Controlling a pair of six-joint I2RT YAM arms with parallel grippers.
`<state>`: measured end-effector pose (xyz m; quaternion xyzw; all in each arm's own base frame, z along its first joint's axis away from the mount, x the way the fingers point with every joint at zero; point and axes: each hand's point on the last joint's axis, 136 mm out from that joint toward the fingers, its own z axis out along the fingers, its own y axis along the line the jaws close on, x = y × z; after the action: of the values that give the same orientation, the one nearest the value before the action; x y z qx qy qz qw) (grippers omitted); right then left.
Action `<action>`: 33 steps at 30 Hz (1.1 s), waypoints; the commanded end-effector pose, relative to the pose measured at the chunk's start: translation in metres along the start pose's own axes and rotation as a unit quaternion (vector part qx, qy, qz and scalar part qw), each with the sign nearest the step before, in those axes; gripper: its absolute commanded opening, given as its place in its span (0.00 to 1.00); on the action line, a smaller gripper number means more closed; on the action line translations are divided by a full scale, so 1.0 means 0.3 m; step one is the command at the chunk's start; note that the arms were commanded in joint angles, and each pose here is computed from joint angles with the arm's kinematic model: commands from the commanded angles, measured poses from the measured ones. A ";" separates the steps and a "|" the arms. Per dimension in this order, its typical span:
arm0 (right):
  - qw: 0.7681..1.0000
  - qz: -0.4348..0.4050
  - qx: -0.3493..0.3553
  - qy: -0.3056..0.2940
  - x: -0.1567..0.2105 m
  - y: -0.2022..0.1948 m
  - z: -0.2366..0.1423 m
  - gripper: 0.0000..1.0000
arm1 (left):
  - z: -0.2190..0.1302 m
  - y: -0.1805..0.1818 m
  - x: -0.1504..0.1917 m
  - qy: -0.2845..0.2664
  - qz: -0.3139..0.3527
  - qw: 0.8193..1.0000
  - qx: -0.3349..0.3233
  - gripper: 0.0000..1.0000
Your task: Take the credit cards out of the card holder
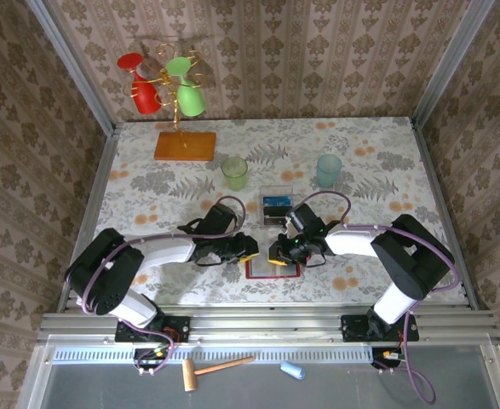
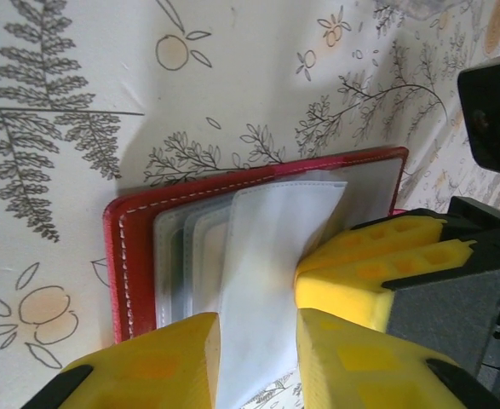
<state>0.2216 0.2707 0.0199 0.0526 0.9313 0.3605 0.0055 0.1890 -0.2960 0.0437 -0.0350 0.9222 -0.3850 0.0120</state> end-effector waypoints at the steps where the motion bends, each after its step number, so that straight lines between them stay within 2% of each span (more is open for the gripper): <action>1: 1.000 0.009 0.017 0.008 0.023 -0.051 0.002 0.13 | 0.013 -0.019 -0.010 -0.002 0.001 1.000 0.000 0.31; 16: 1.000 0.012 0.018 0.008 0.024 -0.062 0.003 0.10 | 0.028 0.006 -0.001 0.005 -0.002 1.000 -0.022 0.33; 33: 1.000 0.017 0.013 0.006 0.024 -0.066 0.007 0.10 | 0.066 -0.024 0.025 0.026 0.003 1.000 -0.008 0.33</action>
<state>0.2207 0.2689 0.0180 0.0538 0.9282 0.3680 0.0053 0.1864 -0.3113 0.0373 -0.0212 0.9255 -0.3781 -0.0005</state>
